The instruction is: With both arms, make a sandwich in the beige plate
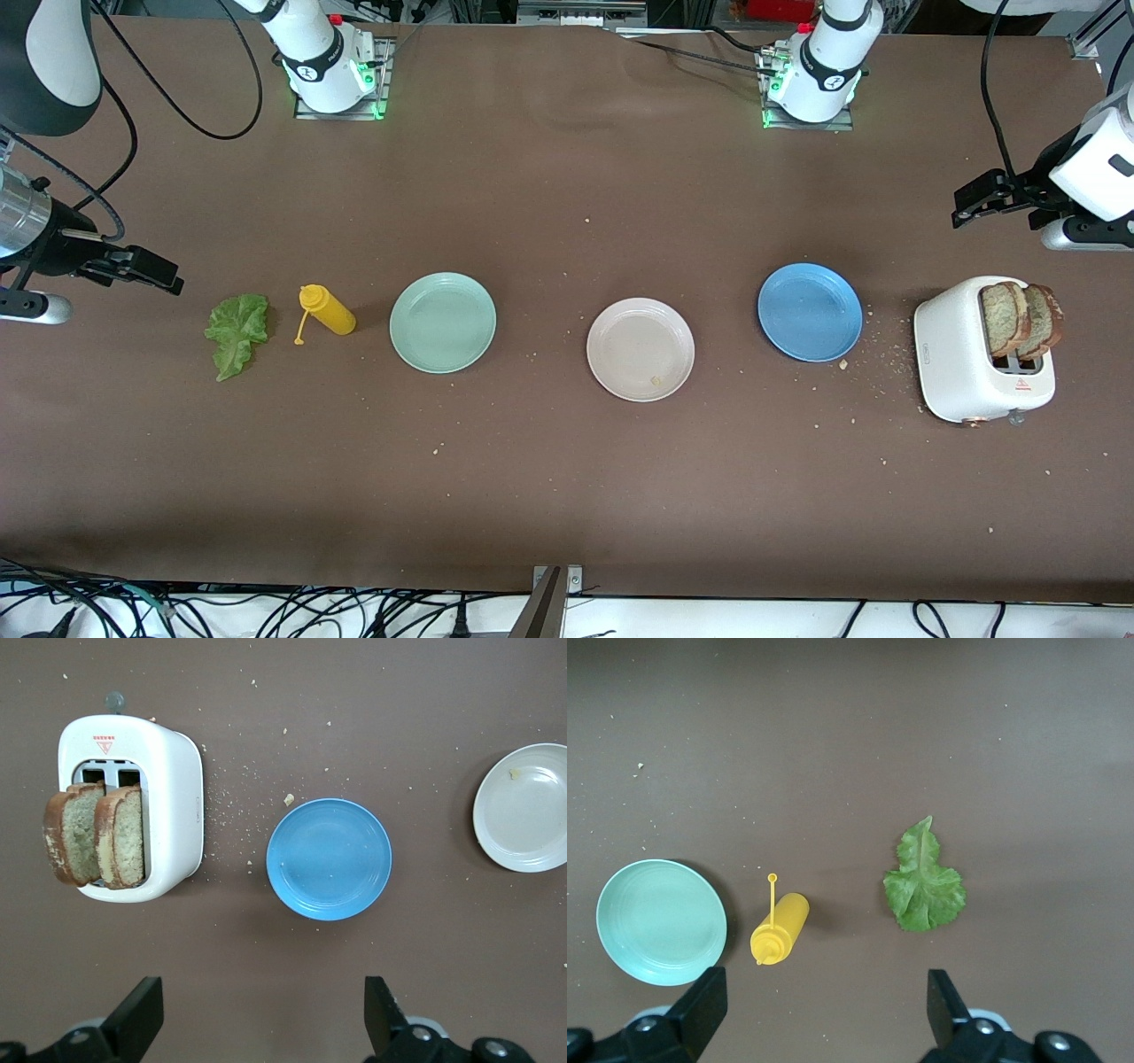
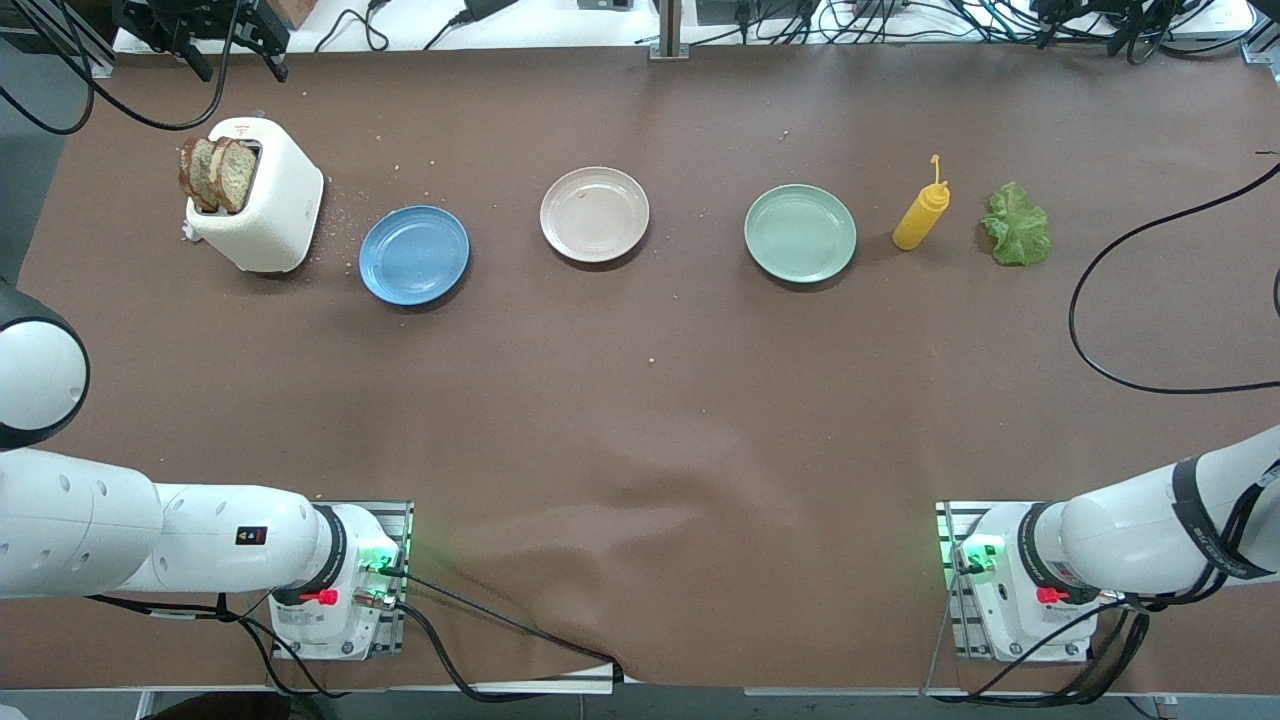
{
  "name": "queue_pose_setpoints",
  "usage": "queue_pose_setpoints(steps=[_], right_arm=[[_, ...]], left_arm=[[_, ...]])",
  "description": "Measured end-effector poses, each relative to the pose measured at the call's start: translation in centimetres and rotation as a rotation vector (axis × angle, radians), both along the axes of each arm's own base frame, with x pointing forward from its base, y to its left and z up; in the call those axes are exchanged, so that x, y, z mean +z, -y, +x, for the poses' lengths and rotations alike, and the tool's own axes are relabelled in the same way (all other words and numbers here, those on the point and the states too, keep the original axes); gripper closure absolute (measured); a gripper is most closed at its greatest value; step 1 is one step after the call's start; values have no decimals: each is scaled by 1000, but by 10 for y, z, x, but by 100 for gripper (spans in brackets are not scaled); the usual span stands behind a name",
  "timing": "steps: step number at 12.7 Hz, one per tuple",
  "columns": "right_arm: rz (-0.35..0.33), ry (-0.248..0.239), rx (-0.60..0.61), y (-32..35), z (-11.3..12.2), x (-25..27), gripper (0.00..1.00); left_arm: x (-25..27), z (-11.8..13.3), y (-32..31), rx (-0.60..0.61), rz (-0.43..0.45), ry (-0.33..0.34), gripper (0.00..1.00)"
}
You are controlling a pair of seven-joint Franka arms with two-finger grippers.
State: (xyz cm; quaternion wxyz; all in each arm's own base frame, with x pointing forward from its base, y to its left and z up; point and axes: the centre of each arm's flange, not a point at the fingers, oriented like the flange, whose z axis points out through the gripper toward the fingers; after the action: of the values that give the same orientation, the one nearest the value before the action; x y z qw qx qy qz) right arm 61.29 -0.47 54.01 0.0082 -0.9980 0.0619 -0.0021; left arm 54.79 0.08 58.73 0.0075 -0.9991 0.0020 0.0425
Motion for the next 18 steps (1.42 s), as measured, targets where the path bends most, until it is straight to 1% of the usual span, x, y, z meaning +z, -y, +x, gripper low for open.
queue_pose_setpoints(steps=[13, 16, 18], right_arm=[[0, -1, 0, 0, 0, -1, 0], [0, -1, -1, 0, 0, -1, 0], [0, -1, -1, 0, 0, -1, 0]], left_arm=[[-2, 1, -3, 5, 0, -4, 0], [-20, 8, -18, 32, 0, -39, 0], [-47, 18, -36, 60, -1, -86, 0]])
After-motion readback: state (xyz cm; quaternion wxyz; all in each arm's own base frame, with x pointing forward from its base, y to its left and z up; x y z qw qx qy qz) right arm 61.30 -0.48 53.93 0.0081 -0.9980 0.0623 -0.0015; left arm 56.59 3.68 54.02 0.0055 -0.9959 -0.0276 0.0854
